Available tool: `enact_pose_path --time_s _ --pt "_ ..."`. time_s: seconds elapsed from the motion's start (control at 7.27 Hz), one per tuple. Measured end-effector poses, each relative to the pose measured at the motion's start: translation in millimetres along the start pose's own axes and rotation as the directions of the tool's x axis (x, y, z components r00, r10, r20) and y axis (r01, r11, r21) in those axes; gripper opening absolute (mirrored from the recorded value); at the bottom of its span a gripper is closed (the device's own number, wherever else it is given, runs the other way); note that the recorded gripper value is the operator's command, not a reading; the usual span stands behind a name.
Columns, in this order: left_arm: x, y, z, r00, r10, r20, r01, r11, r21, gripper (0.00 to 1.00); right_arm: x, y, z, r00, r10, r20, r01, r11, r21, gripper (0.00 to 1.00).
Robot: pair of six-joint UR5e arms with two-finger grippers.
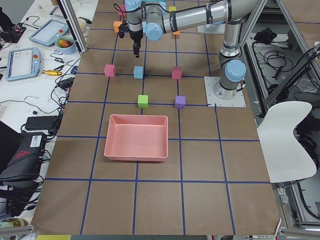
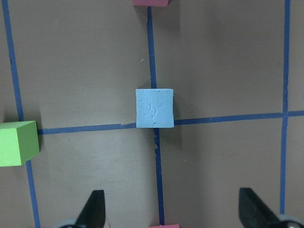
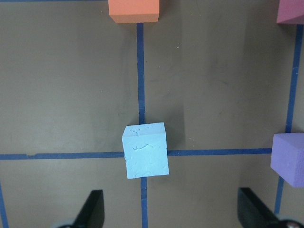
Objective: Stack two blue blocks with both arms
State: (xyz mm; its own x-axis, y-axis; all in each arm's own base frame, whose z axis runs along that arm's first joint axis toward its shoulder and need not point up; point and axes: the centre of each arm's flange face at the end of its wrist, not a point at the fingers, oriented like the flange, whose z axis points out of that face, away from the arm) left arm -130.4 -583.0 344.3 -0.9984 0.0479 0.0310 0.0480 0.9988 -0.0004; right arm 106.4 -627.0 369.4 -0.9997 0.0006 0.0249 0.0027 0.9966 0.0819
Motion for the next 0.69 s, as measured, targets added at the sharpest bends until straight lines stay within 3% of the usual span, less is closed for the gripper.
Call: enact_pose_path --time_s 0.28,0.69 --pt "-2.2 -7.8 55.6 1.000 0.000 0.000 0.000 1.000 0.002 1.00 -3.9 2.7 64.0 1.000 -0.003 0.009 0.003 1.000 -0.024 1.00" --pt "-3.8 -9.9 108.7 1.000 -0.002 -0.001 0.002 1.000 0.004 1.00 -6.8 18.3 130.4 1.000 -0.001 0.014 0.001 1.000 0.016 1.00"
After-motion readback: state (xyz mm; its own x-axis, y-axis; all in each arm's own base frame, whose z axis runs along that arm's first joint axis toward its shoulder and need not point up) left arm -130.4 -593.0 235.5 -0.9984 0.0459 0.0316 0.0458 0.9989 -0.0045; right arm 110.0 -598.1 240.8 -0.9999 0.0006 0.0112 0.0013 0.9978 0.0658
